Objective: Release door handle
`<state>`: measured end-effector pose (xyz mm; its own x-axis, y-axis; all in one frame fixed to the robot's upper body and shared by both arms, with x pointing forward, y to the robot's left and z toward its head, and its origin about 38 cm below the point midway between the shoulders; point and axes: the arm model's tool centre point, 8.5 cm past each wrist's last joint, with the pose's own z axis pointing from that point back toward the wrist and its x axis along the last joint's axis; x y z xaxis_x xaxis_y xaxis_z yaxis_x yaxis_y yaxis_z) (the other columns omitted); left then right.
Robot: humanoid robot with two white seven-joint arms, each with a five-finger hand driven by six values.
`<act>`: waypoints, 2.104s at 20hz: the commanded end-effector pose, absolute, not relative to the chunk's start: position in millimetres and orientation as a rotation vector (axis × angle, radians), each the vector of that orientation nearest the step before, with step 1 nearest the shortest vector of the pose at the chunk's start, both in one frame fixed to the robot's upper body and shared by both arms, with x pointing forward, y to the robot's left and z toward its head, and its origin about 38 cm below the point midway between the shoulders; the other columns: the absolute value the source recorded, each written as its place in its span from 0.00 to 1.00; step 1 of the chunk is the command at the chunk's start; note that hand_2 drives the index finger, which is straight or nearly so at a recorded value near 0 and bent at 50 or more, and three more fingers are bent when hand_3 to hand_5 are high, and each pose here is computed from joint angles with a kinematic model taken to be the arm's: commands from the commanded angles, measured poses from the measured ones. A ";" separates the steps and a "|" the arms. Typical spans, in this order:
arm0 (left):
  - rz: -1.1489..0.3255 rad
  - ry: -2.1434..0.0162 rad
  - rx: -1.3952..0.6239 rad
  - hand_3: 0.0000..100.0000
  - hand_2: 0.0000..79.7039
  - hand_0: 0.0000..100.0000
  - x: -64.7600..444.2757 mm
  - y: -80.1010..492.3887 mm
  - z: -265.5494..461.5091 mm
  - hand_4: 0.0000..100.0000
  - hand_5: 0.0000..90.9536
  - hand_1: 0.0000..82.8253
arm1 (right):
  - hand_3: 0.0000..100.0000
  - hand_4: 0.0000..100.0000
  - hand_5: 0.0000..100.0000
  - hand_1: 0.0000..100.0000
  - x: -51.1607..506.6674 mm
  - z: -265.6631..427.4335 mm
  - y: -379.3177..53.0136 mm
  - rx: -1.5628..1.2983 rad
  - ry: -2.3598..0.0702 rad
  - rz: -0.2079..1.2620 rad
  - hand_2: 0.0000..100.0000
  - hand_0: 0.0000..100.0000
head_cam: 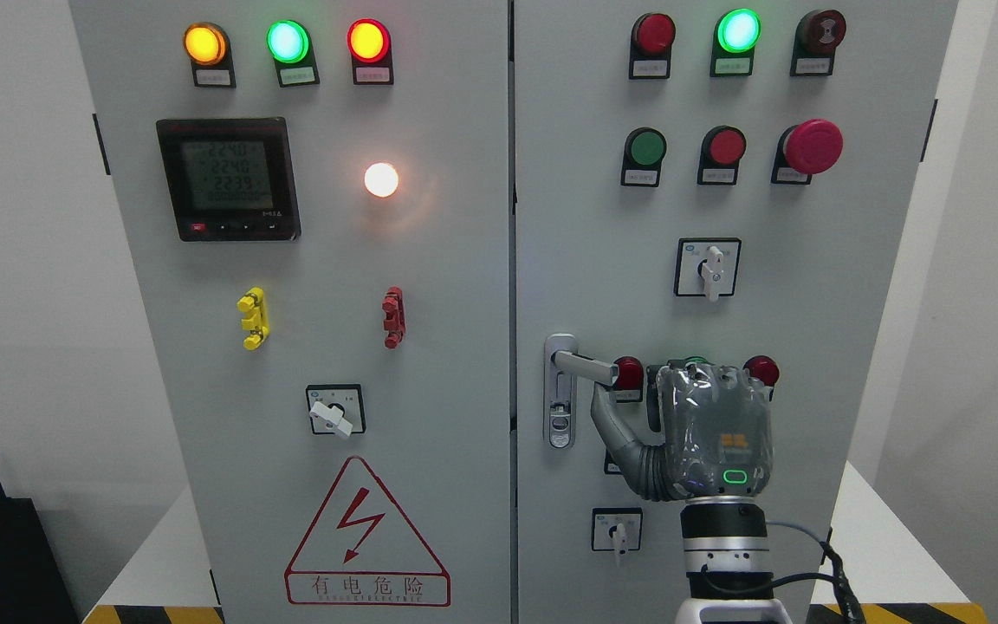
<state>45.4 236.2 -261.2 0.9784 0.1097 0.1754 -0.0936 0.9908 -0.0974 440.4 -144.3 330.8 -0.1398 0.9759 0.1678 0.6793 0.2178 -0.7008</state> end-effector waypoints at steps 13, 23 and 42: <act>0.115 -0.165 -0.088 0.00 0.00 0.12 39.6 236.3 -261.4 0.00 0.00 0.47 | 1.00 1.00 0.97 0.15 417.5 310.4 -153.3 -1.550 -1.935 0.676 0.97 0.46; 0.115 -0.165 -0.088 0.00 0.00 0.12 39.6 236.3 -261.4 0.00 0.00 0.47 | 1.00 0.88 0.88 0.12 397.0 294.7 -195.8 -1.480 -2.133 0.740 0.80 0.48; 0.115 -0.165 -0.088 0.00 0.00 0.12 39.6 236.3 -261.4 0.00 0.00 0.47 | 0.00 0.00 0.00 0.09 385.3 300.6 -258.8 -1.113 -2.342 0.868 0.00 0.45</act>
